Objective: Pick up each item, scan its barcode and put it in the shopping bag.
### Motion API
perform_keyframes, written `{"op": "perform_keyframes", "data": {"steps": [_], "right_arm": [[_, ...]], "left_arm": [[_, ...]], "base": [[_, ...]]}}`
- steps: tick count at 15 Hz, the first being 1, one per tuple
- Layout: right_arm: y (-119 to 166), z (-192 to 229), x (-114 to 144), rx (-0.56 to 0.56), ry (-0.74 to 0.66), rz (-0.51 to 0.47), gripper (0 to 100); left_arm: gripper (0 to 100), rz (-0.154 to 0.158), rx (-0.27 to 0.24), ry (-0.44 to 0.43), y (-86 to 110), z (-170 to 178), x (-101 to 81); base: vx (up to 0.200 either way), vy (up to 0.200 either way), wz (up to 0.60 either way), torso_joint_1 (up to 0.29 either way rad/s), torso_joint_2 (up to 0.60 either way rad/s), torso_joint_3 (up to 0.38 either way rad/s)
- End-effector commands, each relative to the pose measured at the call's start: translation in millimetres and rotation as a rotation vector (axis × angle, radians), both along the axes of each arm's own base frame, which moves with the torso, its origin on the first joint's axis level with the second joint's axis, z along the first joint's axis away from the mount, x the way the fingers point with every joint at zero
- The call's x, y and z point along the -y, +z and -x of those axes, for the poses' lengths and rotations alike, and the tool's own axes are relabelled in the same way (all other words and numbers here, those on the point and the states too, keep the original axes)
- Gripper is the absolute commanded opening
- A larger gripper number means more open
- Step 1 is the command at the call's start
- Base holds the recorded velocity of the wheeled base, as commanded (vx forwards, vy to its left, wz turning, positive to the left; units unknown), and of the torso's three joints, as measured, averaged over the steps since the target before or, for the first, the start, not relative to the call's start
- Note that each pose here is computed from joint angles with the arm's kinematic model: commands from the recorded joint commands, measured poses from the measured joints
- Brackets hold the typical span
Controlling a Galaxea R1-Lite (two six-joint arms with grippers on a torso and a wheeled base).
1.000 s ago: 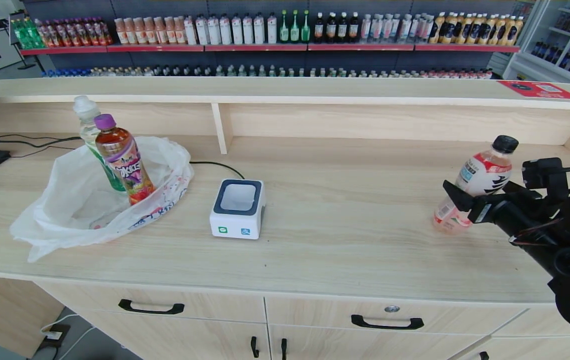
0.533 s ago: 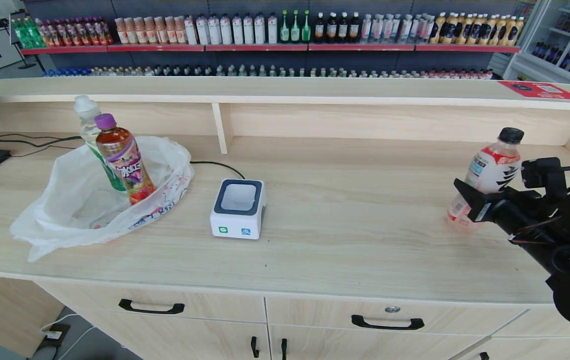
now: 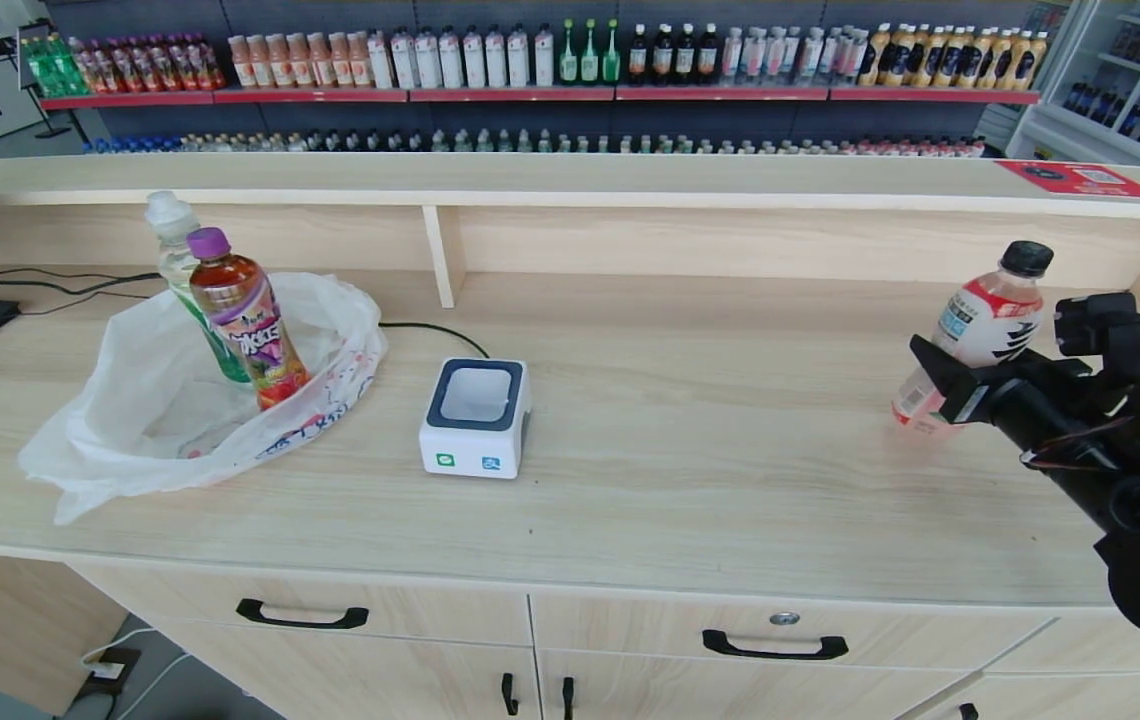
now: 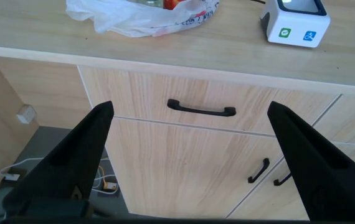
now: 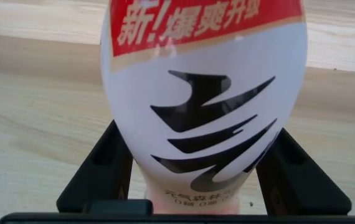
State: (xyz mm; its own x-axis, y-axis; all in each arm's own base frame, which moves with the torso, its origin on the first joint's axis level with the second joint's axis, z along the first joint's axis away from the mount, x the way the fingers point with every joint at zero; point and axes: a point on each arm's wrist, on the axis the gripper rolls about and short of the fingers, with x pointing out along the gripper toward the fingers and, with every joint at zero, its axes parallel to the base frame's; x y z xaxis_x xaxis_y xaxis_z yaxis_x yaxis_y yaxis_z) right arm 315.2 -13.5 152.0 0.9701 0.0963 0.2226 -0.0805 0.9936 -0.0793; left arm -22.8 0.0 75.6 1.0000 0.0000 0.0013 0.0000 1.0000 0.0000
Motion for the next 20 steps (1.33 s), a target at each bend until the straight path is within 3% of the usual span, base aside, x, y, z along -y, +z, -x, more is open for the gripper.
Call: {"op": "perform_keyframes", "data": {"steps": [1, 4, 10, 17, 20], "right_arm": [[11, 5, -1, 0.037, 0.003, 0.002, 0], [26, 16, -9, 0.084, 0.026, 0.004, 0], [49, 45, -66, 0.155, 0.232, -0.008, 0], [63, 100, -103, 0.201, 0.432, -0.030, 0], [66, 124, -108, 0.206, 0.504, -0.070, 0]], "left_arm": [[100, 0.000, 0.000, 0.002, 0.0, 0, 0.0], [100, 0.000, 0.000, 0.000, 0.0, 0, 0.0], [100, -0.002, 0.000, 0.000, 0.0, 0, 0.0], [100, -0.002, 0.000, 0.000, 0.0, 0, 0.0], [100, -0.002, 0.000, 0.000, 0.0, 0, 0.0]], "base": [[0.000, 0.000, 0.00, 0.000, 0.00, 0.000], [0.000, 0.000, 0.00, 0.000, 0.00, 0.000], [0.000, 0.000, 0.00, 0.000, 0.00, 0.000], [0.000, 0.000, 0.00, 0.000, 0.00, 0.000], [0.000, 0.000, 0.00, 0.000, 0.00, 0.000]]}}
